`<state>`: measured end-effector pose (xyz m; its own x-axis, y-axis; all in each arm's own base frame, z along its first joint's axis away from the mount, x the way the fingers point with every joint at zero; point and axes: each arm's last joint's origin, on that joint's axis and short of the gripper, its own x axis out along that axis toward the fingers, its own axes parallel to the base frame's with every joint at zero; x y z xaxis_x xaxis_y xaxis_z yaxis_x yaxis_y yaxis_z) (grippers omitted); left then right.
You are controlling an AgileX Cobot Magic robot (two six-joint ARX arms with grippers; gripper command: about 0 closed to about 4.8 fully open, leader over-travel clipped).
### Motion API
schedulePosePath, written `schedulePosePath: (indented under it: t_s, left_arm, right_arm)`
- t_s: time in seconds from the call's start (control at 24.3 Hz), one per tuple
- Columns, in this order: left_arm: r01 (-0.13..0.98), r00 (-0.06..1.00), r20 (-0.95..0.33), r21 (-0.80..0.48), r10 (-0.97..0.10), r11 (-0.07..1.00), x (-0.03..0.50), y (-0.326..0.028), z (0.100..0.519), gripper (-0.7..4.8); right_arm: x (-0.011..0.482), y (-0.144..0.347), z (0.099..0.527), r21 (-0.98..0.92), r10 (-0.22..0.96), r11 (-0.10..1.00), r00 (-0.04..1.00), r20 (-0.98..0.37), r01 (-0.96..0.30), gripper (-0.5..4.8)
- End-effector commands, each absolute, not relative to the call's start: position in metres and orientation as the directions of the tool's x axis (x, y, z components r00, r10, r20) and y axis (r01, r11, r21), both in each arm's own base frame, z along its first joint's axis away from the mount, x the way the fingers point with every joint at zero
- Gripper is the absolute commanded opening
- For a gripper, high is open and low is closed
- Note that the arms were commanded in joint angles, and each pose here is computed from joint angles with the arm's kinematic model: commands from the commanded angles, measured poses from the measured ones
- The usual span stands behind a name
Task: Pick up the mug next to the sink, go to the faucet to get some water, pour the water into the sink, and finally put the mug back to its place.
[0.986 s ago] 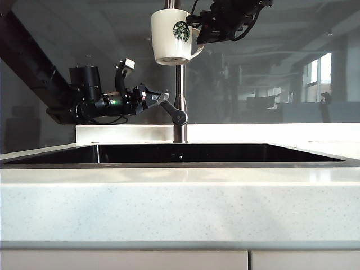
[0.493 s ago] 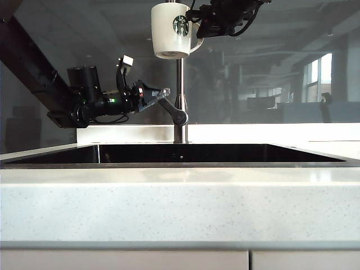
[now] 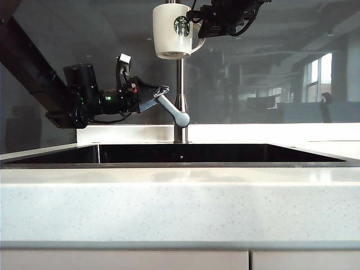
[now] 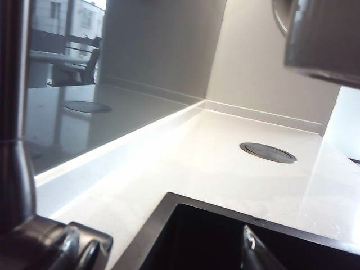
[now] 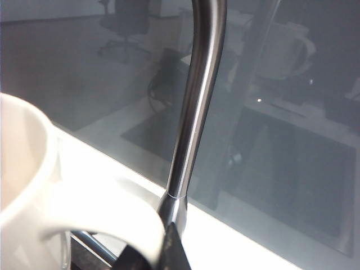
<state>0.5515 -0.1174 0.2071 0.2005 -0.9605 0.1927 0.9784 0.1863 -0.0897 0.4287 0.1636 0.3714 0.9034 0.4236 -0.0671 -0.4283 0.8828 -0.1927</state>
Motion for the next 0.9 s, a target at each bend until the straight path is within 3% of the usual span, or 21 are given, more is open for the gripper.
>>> schedulePosePath:
  t_s: [0.04,0.25,0.9]
  left_arm:
    - [0.99,0.141,0.185,-0.042,-0.973,0.136,0.5475,-0.1203,0.2148,3.63]
    - [0.99,0.142,0.187,-0.037,-0.972,0.138,0.5474,-0.1203,0.215,3.63]
    - [0.941,0.317,0.278,0.027,-0.907,0.337,0.553,-0.1181,0.2172,3.64]
  right_arm:
    - [0.4237,0.1626,0.3919,-0.186,0.427,0.891,0.904,0.034,-0.414,-0.06]
    - [0.4237,0.1626,0.3919,-0.186,0.427,0.891,0.904,0.034,-0.414,-0.06]
    - [0.4237,0.1627,0.3912,-0.185,0.427,0.891,0.904,0.027,-0.415,-0.06]
